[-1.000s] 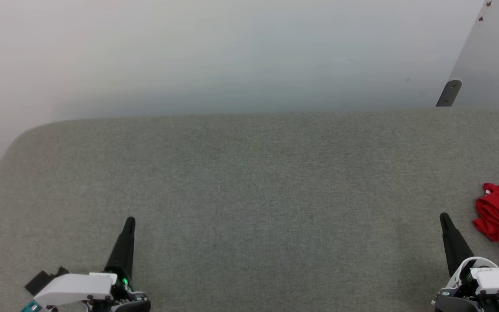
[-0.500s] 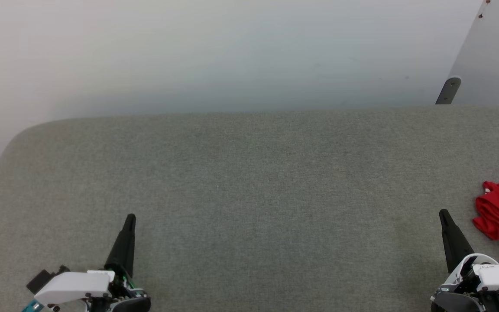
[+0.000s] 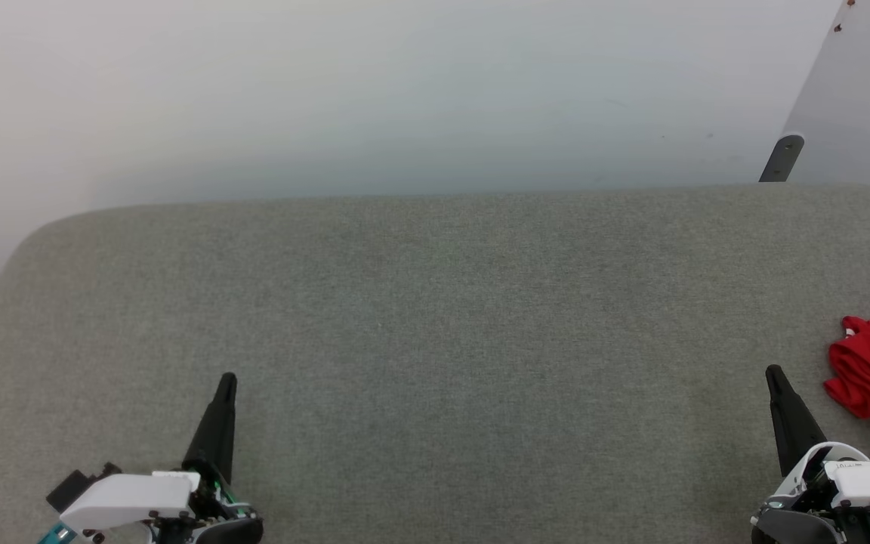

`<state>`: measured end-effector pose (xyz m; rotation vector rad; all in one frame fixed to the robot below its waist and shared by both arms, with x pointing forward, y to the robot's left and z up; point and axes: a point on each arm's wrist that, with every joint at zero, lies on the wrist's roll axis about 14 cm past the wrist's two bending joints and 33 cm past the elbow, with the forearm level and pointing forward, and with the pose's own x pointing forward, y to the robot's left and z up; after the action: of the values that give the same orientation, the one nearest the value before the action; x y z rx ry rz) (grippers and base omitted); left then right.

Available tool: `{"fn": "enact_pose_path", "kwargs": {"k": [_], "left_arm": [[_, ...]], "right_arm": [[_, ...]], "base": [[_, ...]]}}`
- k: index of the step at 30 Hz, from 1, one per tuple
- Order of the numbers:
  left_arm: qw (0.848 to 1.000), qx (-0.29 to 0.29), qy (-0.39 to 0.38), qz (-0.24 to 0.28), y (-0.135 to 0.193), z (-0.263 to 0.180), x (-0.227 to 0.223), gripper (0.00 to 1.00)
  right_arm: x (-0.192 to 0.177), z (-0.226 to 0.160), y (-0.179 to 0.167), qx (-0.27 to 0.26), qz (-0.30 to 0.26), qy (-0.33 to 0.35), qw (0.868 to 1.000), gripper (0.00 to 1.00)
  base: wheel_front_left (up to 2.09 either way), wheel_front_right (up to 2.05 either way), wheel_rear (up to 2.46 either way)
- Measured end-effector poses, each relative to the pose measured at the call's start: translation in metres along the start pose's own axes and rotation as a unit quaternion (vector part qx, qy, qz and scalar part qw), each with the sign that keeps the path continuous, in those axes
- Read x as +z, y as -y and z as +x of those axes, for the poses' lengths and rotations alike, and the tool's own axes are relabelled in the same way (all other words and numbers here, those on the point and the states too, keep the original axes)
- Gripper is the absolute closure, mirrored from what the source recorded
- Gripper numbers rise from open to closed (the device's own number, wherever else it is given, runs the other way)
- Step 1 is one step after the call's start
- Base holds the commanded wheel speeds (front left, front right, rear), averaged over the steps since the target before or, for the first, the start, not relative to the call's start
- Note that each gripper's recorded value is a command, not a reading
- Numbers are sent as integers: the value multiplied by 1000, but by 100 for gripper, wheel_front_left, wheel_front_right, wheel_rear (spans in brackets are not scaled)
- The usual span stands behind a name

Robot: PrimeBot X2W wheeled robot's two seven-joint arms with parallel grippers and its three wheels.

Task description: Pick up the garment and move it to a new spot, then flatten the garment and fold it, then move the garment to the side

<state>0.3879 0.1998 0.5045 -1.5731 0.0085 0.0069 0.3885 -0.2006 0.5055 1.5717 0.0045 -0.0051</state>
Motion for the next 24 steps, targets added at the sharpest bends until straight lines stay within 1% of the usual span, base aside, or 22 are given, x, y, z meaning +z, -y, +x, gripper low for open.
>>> {"fn": "enact_pose_path", "kwargs": {"k": [24], "left_arm": [[1000,0,0,0,0,0,0,100]], "right_arm": [[0,0,0,0,0,0,1000,100]], "base": [[0,0,0]]}}
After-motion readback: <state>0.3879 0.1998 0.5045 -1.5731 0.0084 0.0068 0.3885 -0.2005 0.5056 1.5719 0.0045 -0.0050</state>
